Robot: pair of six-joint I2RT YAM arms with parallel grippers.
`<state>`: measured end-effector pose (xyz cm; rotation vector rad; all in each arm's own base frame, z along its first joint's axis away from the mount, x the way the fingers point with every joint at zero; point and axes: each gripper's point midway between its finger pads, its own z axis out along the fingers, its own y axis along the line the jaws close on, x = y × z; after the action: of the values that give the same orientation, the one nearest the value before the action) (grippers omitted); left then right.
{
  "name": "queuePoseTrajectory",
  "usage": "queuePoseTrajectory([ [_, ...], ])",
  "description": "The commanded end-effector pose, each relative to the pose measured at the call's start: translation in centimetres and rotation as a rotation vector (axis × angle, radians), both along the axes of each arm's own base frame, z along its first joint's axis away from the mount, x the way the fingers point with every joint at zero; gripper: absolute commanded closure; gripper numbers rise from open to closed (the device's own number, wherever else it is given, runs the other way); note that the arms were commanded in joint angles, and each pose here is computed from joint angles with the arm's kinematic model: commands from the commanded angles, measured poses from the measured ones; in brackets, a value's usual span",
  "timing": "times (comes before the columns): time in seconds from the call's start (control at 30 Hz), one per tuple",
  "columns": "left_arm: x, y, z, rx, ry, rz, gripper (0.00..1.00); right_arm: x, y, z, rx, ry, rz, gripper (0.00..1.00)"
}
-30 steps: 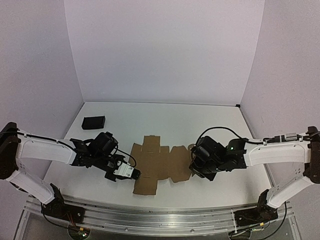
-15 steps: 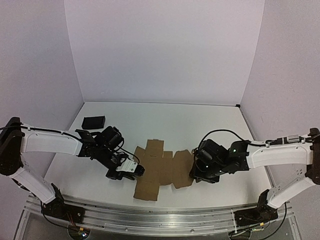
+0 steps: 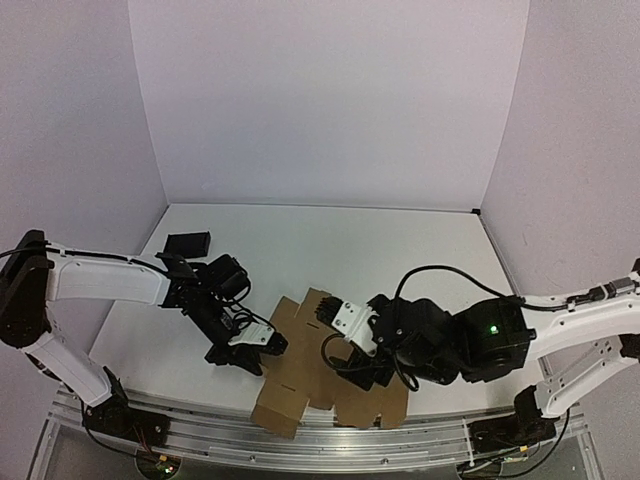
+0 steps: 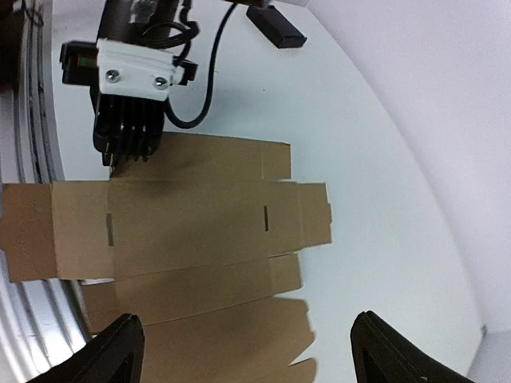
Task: Fold the paper box
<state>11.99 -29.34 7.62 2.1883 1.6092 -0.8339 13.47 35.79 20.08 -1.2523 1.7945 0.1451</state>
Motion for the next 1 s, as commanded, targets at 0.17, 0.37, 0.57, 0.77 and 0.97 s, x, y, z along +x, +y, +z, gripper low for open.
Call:
queuePoseTrajectory([
  [0.17,0.1,-0.7,1.3,-0.007,0.032,0.000,1.00,-8.6,10.4,-4.5,-0.190,-0.081,0.528,0.05],
  [0.37,0.3,-0.9,1.3,-0.010,0.030,0.011,1.00,-10.7,11.8,-9.6,-0.247,-0.025,0.526,0.05],
  [0.57,0.4,-0.8,1.1,0.001,0.030,0.014,1.00,-11.6,13.1,-11.2,-0.211,-0.024,0.513,0.06],
  [0.77,0.5,-1.1,1.2,-0.001,0.033,0.013,1.00,-7.5,12.2,-11.8,-0.226,-0.187,0.301,0.33],
  [0.97,0.8,-1.1,1.2,0.016,0.031,0.021,1.00,-6.7,11.5,-12.0,-0.243,-0.205,0.273,0.76],
])
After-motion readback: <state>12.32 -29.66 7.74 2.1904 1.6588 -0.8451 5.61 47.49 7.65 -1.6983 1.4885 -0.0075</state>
